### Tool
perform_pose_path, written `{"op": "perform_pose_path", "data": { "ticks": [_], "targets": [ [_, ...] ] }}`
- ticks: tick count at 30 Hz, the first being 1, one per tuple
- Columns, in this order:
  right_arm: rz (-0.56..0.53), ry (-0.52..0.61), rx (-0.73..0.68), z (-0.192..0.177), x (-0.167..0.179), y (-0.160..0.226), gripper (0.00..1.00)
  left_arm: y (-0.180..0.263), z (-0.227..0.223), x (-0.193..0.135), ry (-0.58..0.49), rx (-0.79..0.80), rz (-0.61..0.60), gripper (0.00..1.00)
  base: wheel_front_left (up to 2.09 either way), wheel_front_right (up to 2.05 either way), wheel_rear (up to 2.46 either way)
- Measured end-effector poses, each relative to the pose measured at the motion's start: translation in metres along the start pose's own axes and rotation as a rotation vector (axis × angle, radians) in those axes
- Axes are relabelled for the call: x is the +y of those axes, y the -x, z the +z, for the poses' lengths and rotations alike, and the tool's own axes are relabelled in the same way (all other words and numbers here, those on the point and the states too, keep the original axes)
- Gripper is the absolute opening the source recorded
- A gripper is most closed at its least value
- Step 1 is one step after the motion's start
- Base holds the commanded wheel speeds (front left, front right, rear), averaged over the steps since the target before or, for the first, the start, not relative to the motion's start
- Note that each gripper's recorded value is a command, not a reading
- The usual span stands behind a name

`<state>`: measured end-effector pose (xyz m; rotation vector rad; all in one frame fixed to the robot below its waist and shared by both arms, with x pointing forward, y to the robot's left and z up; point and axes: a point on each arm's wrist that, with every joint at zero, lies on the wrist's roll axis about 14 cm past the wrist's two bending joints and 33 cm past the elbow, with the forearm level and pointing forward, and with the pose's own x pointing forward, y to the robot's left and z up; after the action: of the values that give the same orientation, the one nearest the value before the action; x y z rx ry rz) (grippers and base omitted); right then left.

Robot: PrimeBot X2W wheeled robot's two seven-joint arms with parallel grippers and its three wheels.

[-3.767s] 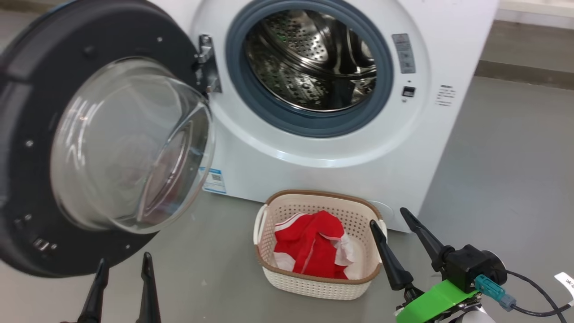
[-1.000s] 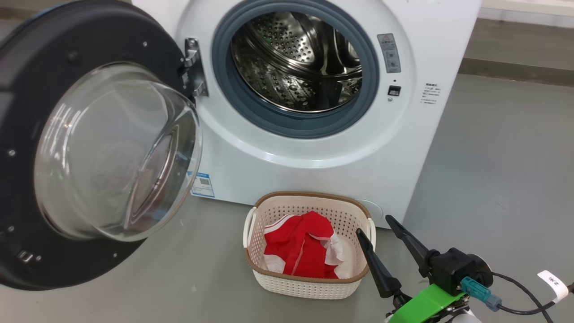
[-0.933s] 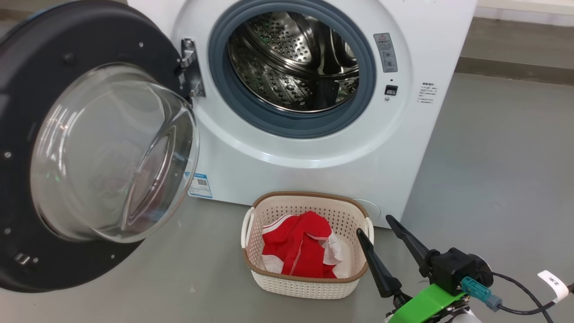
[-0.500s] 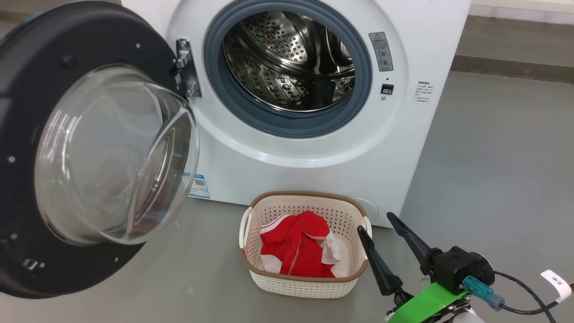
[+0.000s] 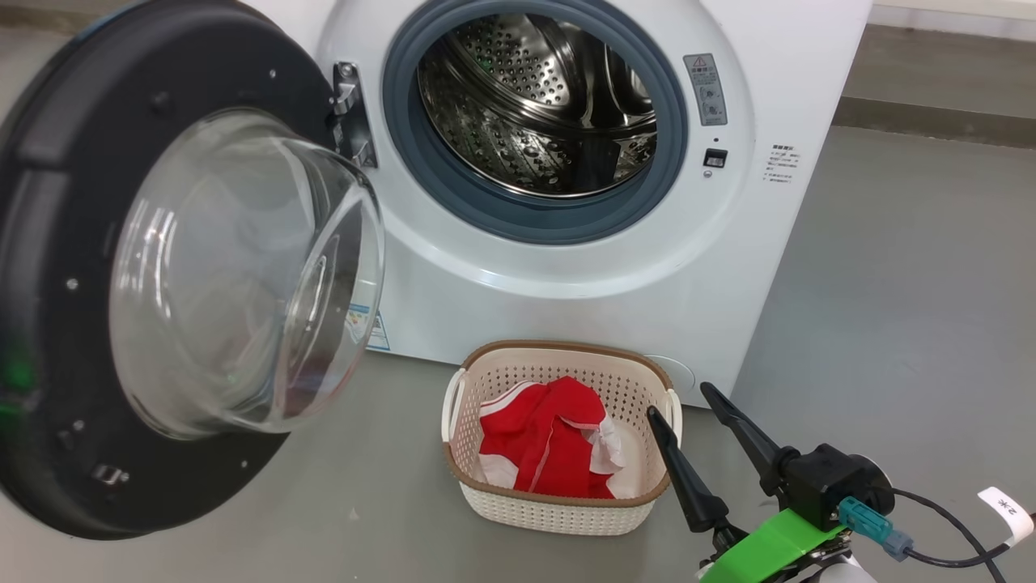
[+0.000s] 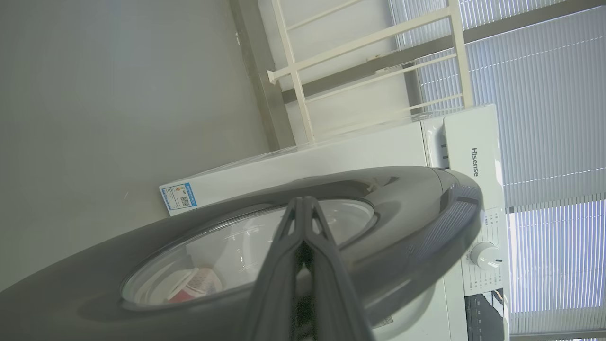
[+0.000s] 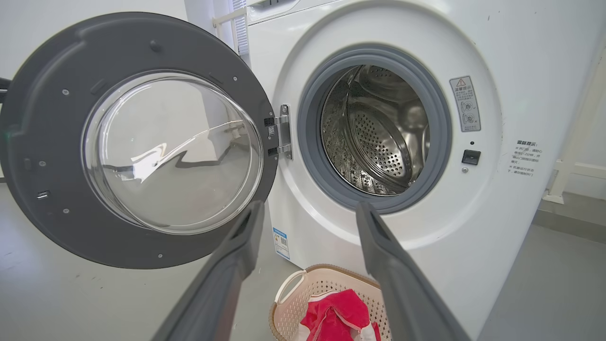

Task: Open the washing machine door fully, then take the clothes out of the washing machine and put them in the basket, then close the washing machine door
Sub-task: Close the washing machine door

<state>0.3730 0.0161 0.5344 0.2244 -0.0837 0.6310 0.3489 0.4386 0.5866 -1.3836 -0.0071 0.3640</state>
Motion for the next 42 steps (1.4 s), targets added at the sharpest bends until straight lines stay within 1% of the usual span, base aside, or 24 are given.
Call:
{"op": "perform_pose_path", "data": {
  "ticks": [9,15,25,33,42],
  "targets": [
    [0.005,-0.006,0.004,-0.002,0.001,-0.003,1.00,-0.001,-0.018,-0.019,0.009,0.058,-0.085,0.00,0.00,0.00,0.00],
    [0.002,-0.012,0.008,-0.004,-0.001,-0.005,1.00,0.002,-0.031,-0.026,0.013,0.098,-0.134,0.00,0.00,0.00,0.00],
    [0.004,-0.022,0.016,-0.007,0.000,-0.006,1.00,0.013,-0.057,-0.033,0.010,0.164,-0.173,0.00,0.00,0.00,0.00],
    [0.008,-0.026,0.011,-0.006,0.002,-0.006,1.00,0.028,-0.079,-0.040,0.031,0.209,-0.217,0.00,0.00,0.00,0.00],
    [0.001,-0.036,0.005,-0.004,0.001,-0.004,1.00,0.039,-0.109,-0.040,0.049,0.265,-0.235,0.00,0.00,0.00,0.00]
  ]
}}
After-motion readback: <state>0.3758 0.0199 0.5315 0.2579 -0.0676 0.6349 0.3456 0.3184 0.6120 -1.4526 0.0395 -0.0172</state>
